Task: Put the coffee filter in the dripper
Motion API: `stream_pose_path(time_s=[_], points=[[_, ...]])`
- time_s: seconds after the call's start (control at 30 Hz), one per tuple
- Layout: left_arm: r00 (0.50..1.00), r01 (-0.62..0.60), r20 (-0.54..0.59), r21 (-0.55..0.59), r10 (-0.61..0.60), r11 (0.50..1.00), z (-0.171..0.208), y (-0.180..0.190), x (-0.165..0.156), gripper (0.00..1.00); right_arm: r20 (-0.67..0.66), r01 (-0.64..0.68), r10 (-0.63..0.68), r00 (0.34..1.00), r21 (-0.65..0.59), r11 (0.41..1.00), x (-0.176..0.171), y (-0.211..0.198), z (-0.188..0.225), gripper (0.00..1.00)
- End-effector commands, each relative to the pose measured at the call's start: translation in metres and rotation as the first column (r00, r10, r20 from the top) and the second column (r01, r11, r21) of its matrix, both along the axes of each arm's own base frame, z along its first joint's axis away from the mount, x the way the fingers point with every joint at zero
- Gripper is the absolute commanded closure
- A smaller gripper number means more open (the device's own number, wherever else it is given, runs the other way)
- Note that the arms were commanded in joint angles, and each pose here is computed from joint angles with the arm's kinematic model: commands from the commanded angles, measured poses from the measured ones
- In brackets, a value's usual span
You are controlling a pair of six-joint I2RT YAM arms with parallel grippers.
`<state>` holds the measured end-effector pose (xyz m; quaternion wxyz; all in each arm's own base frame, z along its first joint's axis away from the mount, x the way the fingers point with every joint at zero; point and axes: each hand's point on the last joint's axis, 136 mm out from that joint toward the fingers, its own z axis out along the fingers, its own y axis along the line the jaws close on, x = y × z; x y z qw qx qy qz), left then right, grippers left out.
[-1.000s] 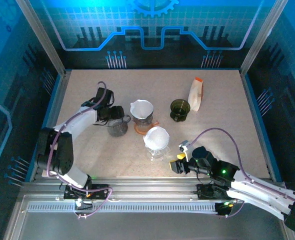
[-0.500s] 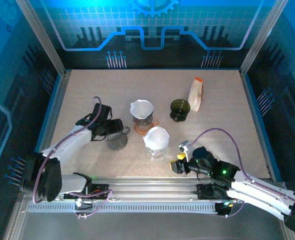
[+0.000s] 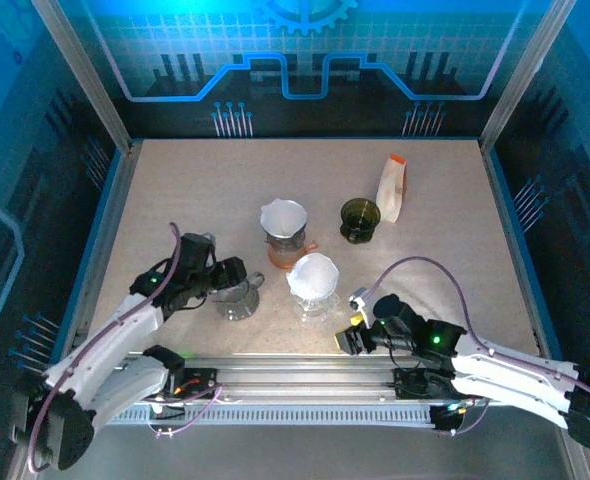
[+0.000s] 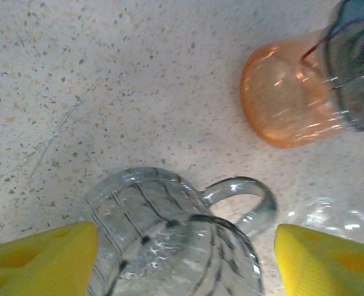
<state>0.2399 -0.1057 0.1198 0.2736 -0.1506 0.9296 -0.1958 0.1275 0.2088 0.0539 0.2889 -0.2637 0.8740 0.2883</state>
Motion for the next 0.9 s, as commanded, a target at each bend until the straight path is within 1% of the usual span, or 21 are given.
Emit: stream_pose_path(time_s=[0.0, 0.1, 0.3, 0.47, 0.87], points=[[1.000, -0.030, 0.001, -0.041, 0.030, 0.999, 0.012, 0.001, -0.009, 0.22, 0.074, -0.034, 0.030, 0.997, 0.062, 0.998, 0.009, 0.020, 0.024, 0.36], [1.000, -0.030, -0.003, -0.065, 0.030, 0.997, 0.016, -0.001, -0.012, 0.21, 0.098, -0.042, 0.036, 0.995, 0.063, 0.997, 0.016, 0.028, 0.028, 0.39], [0.998, -0.048, 0.032, -0.108, 0.052, 0.993, 0.031, 0.001, -0.019, 0.21, 0.125, -0.048, 0.041, 0.991, 0.052, 0.997, 0.025, 0.038, 0.028, 0.52], [0.997, -0.050, 0.045, -0.113, 0.056, 0.992, 0.039, 0.004, -0.025, 0.20, 0.155, -0.068, 0.060, 0.986, 0.043, 0.997, 0.029, 0.043, 0.031, 0.62], [0.997, -0.065, 0.028, -0.137, 0.069, 0.988, 0.034, 0.003, -0.026, 0.20, 0.200, -0.109, 0.103, 0.974, 0.017, 0.994, 0.033, 0.051, 0.029, 0.74]])
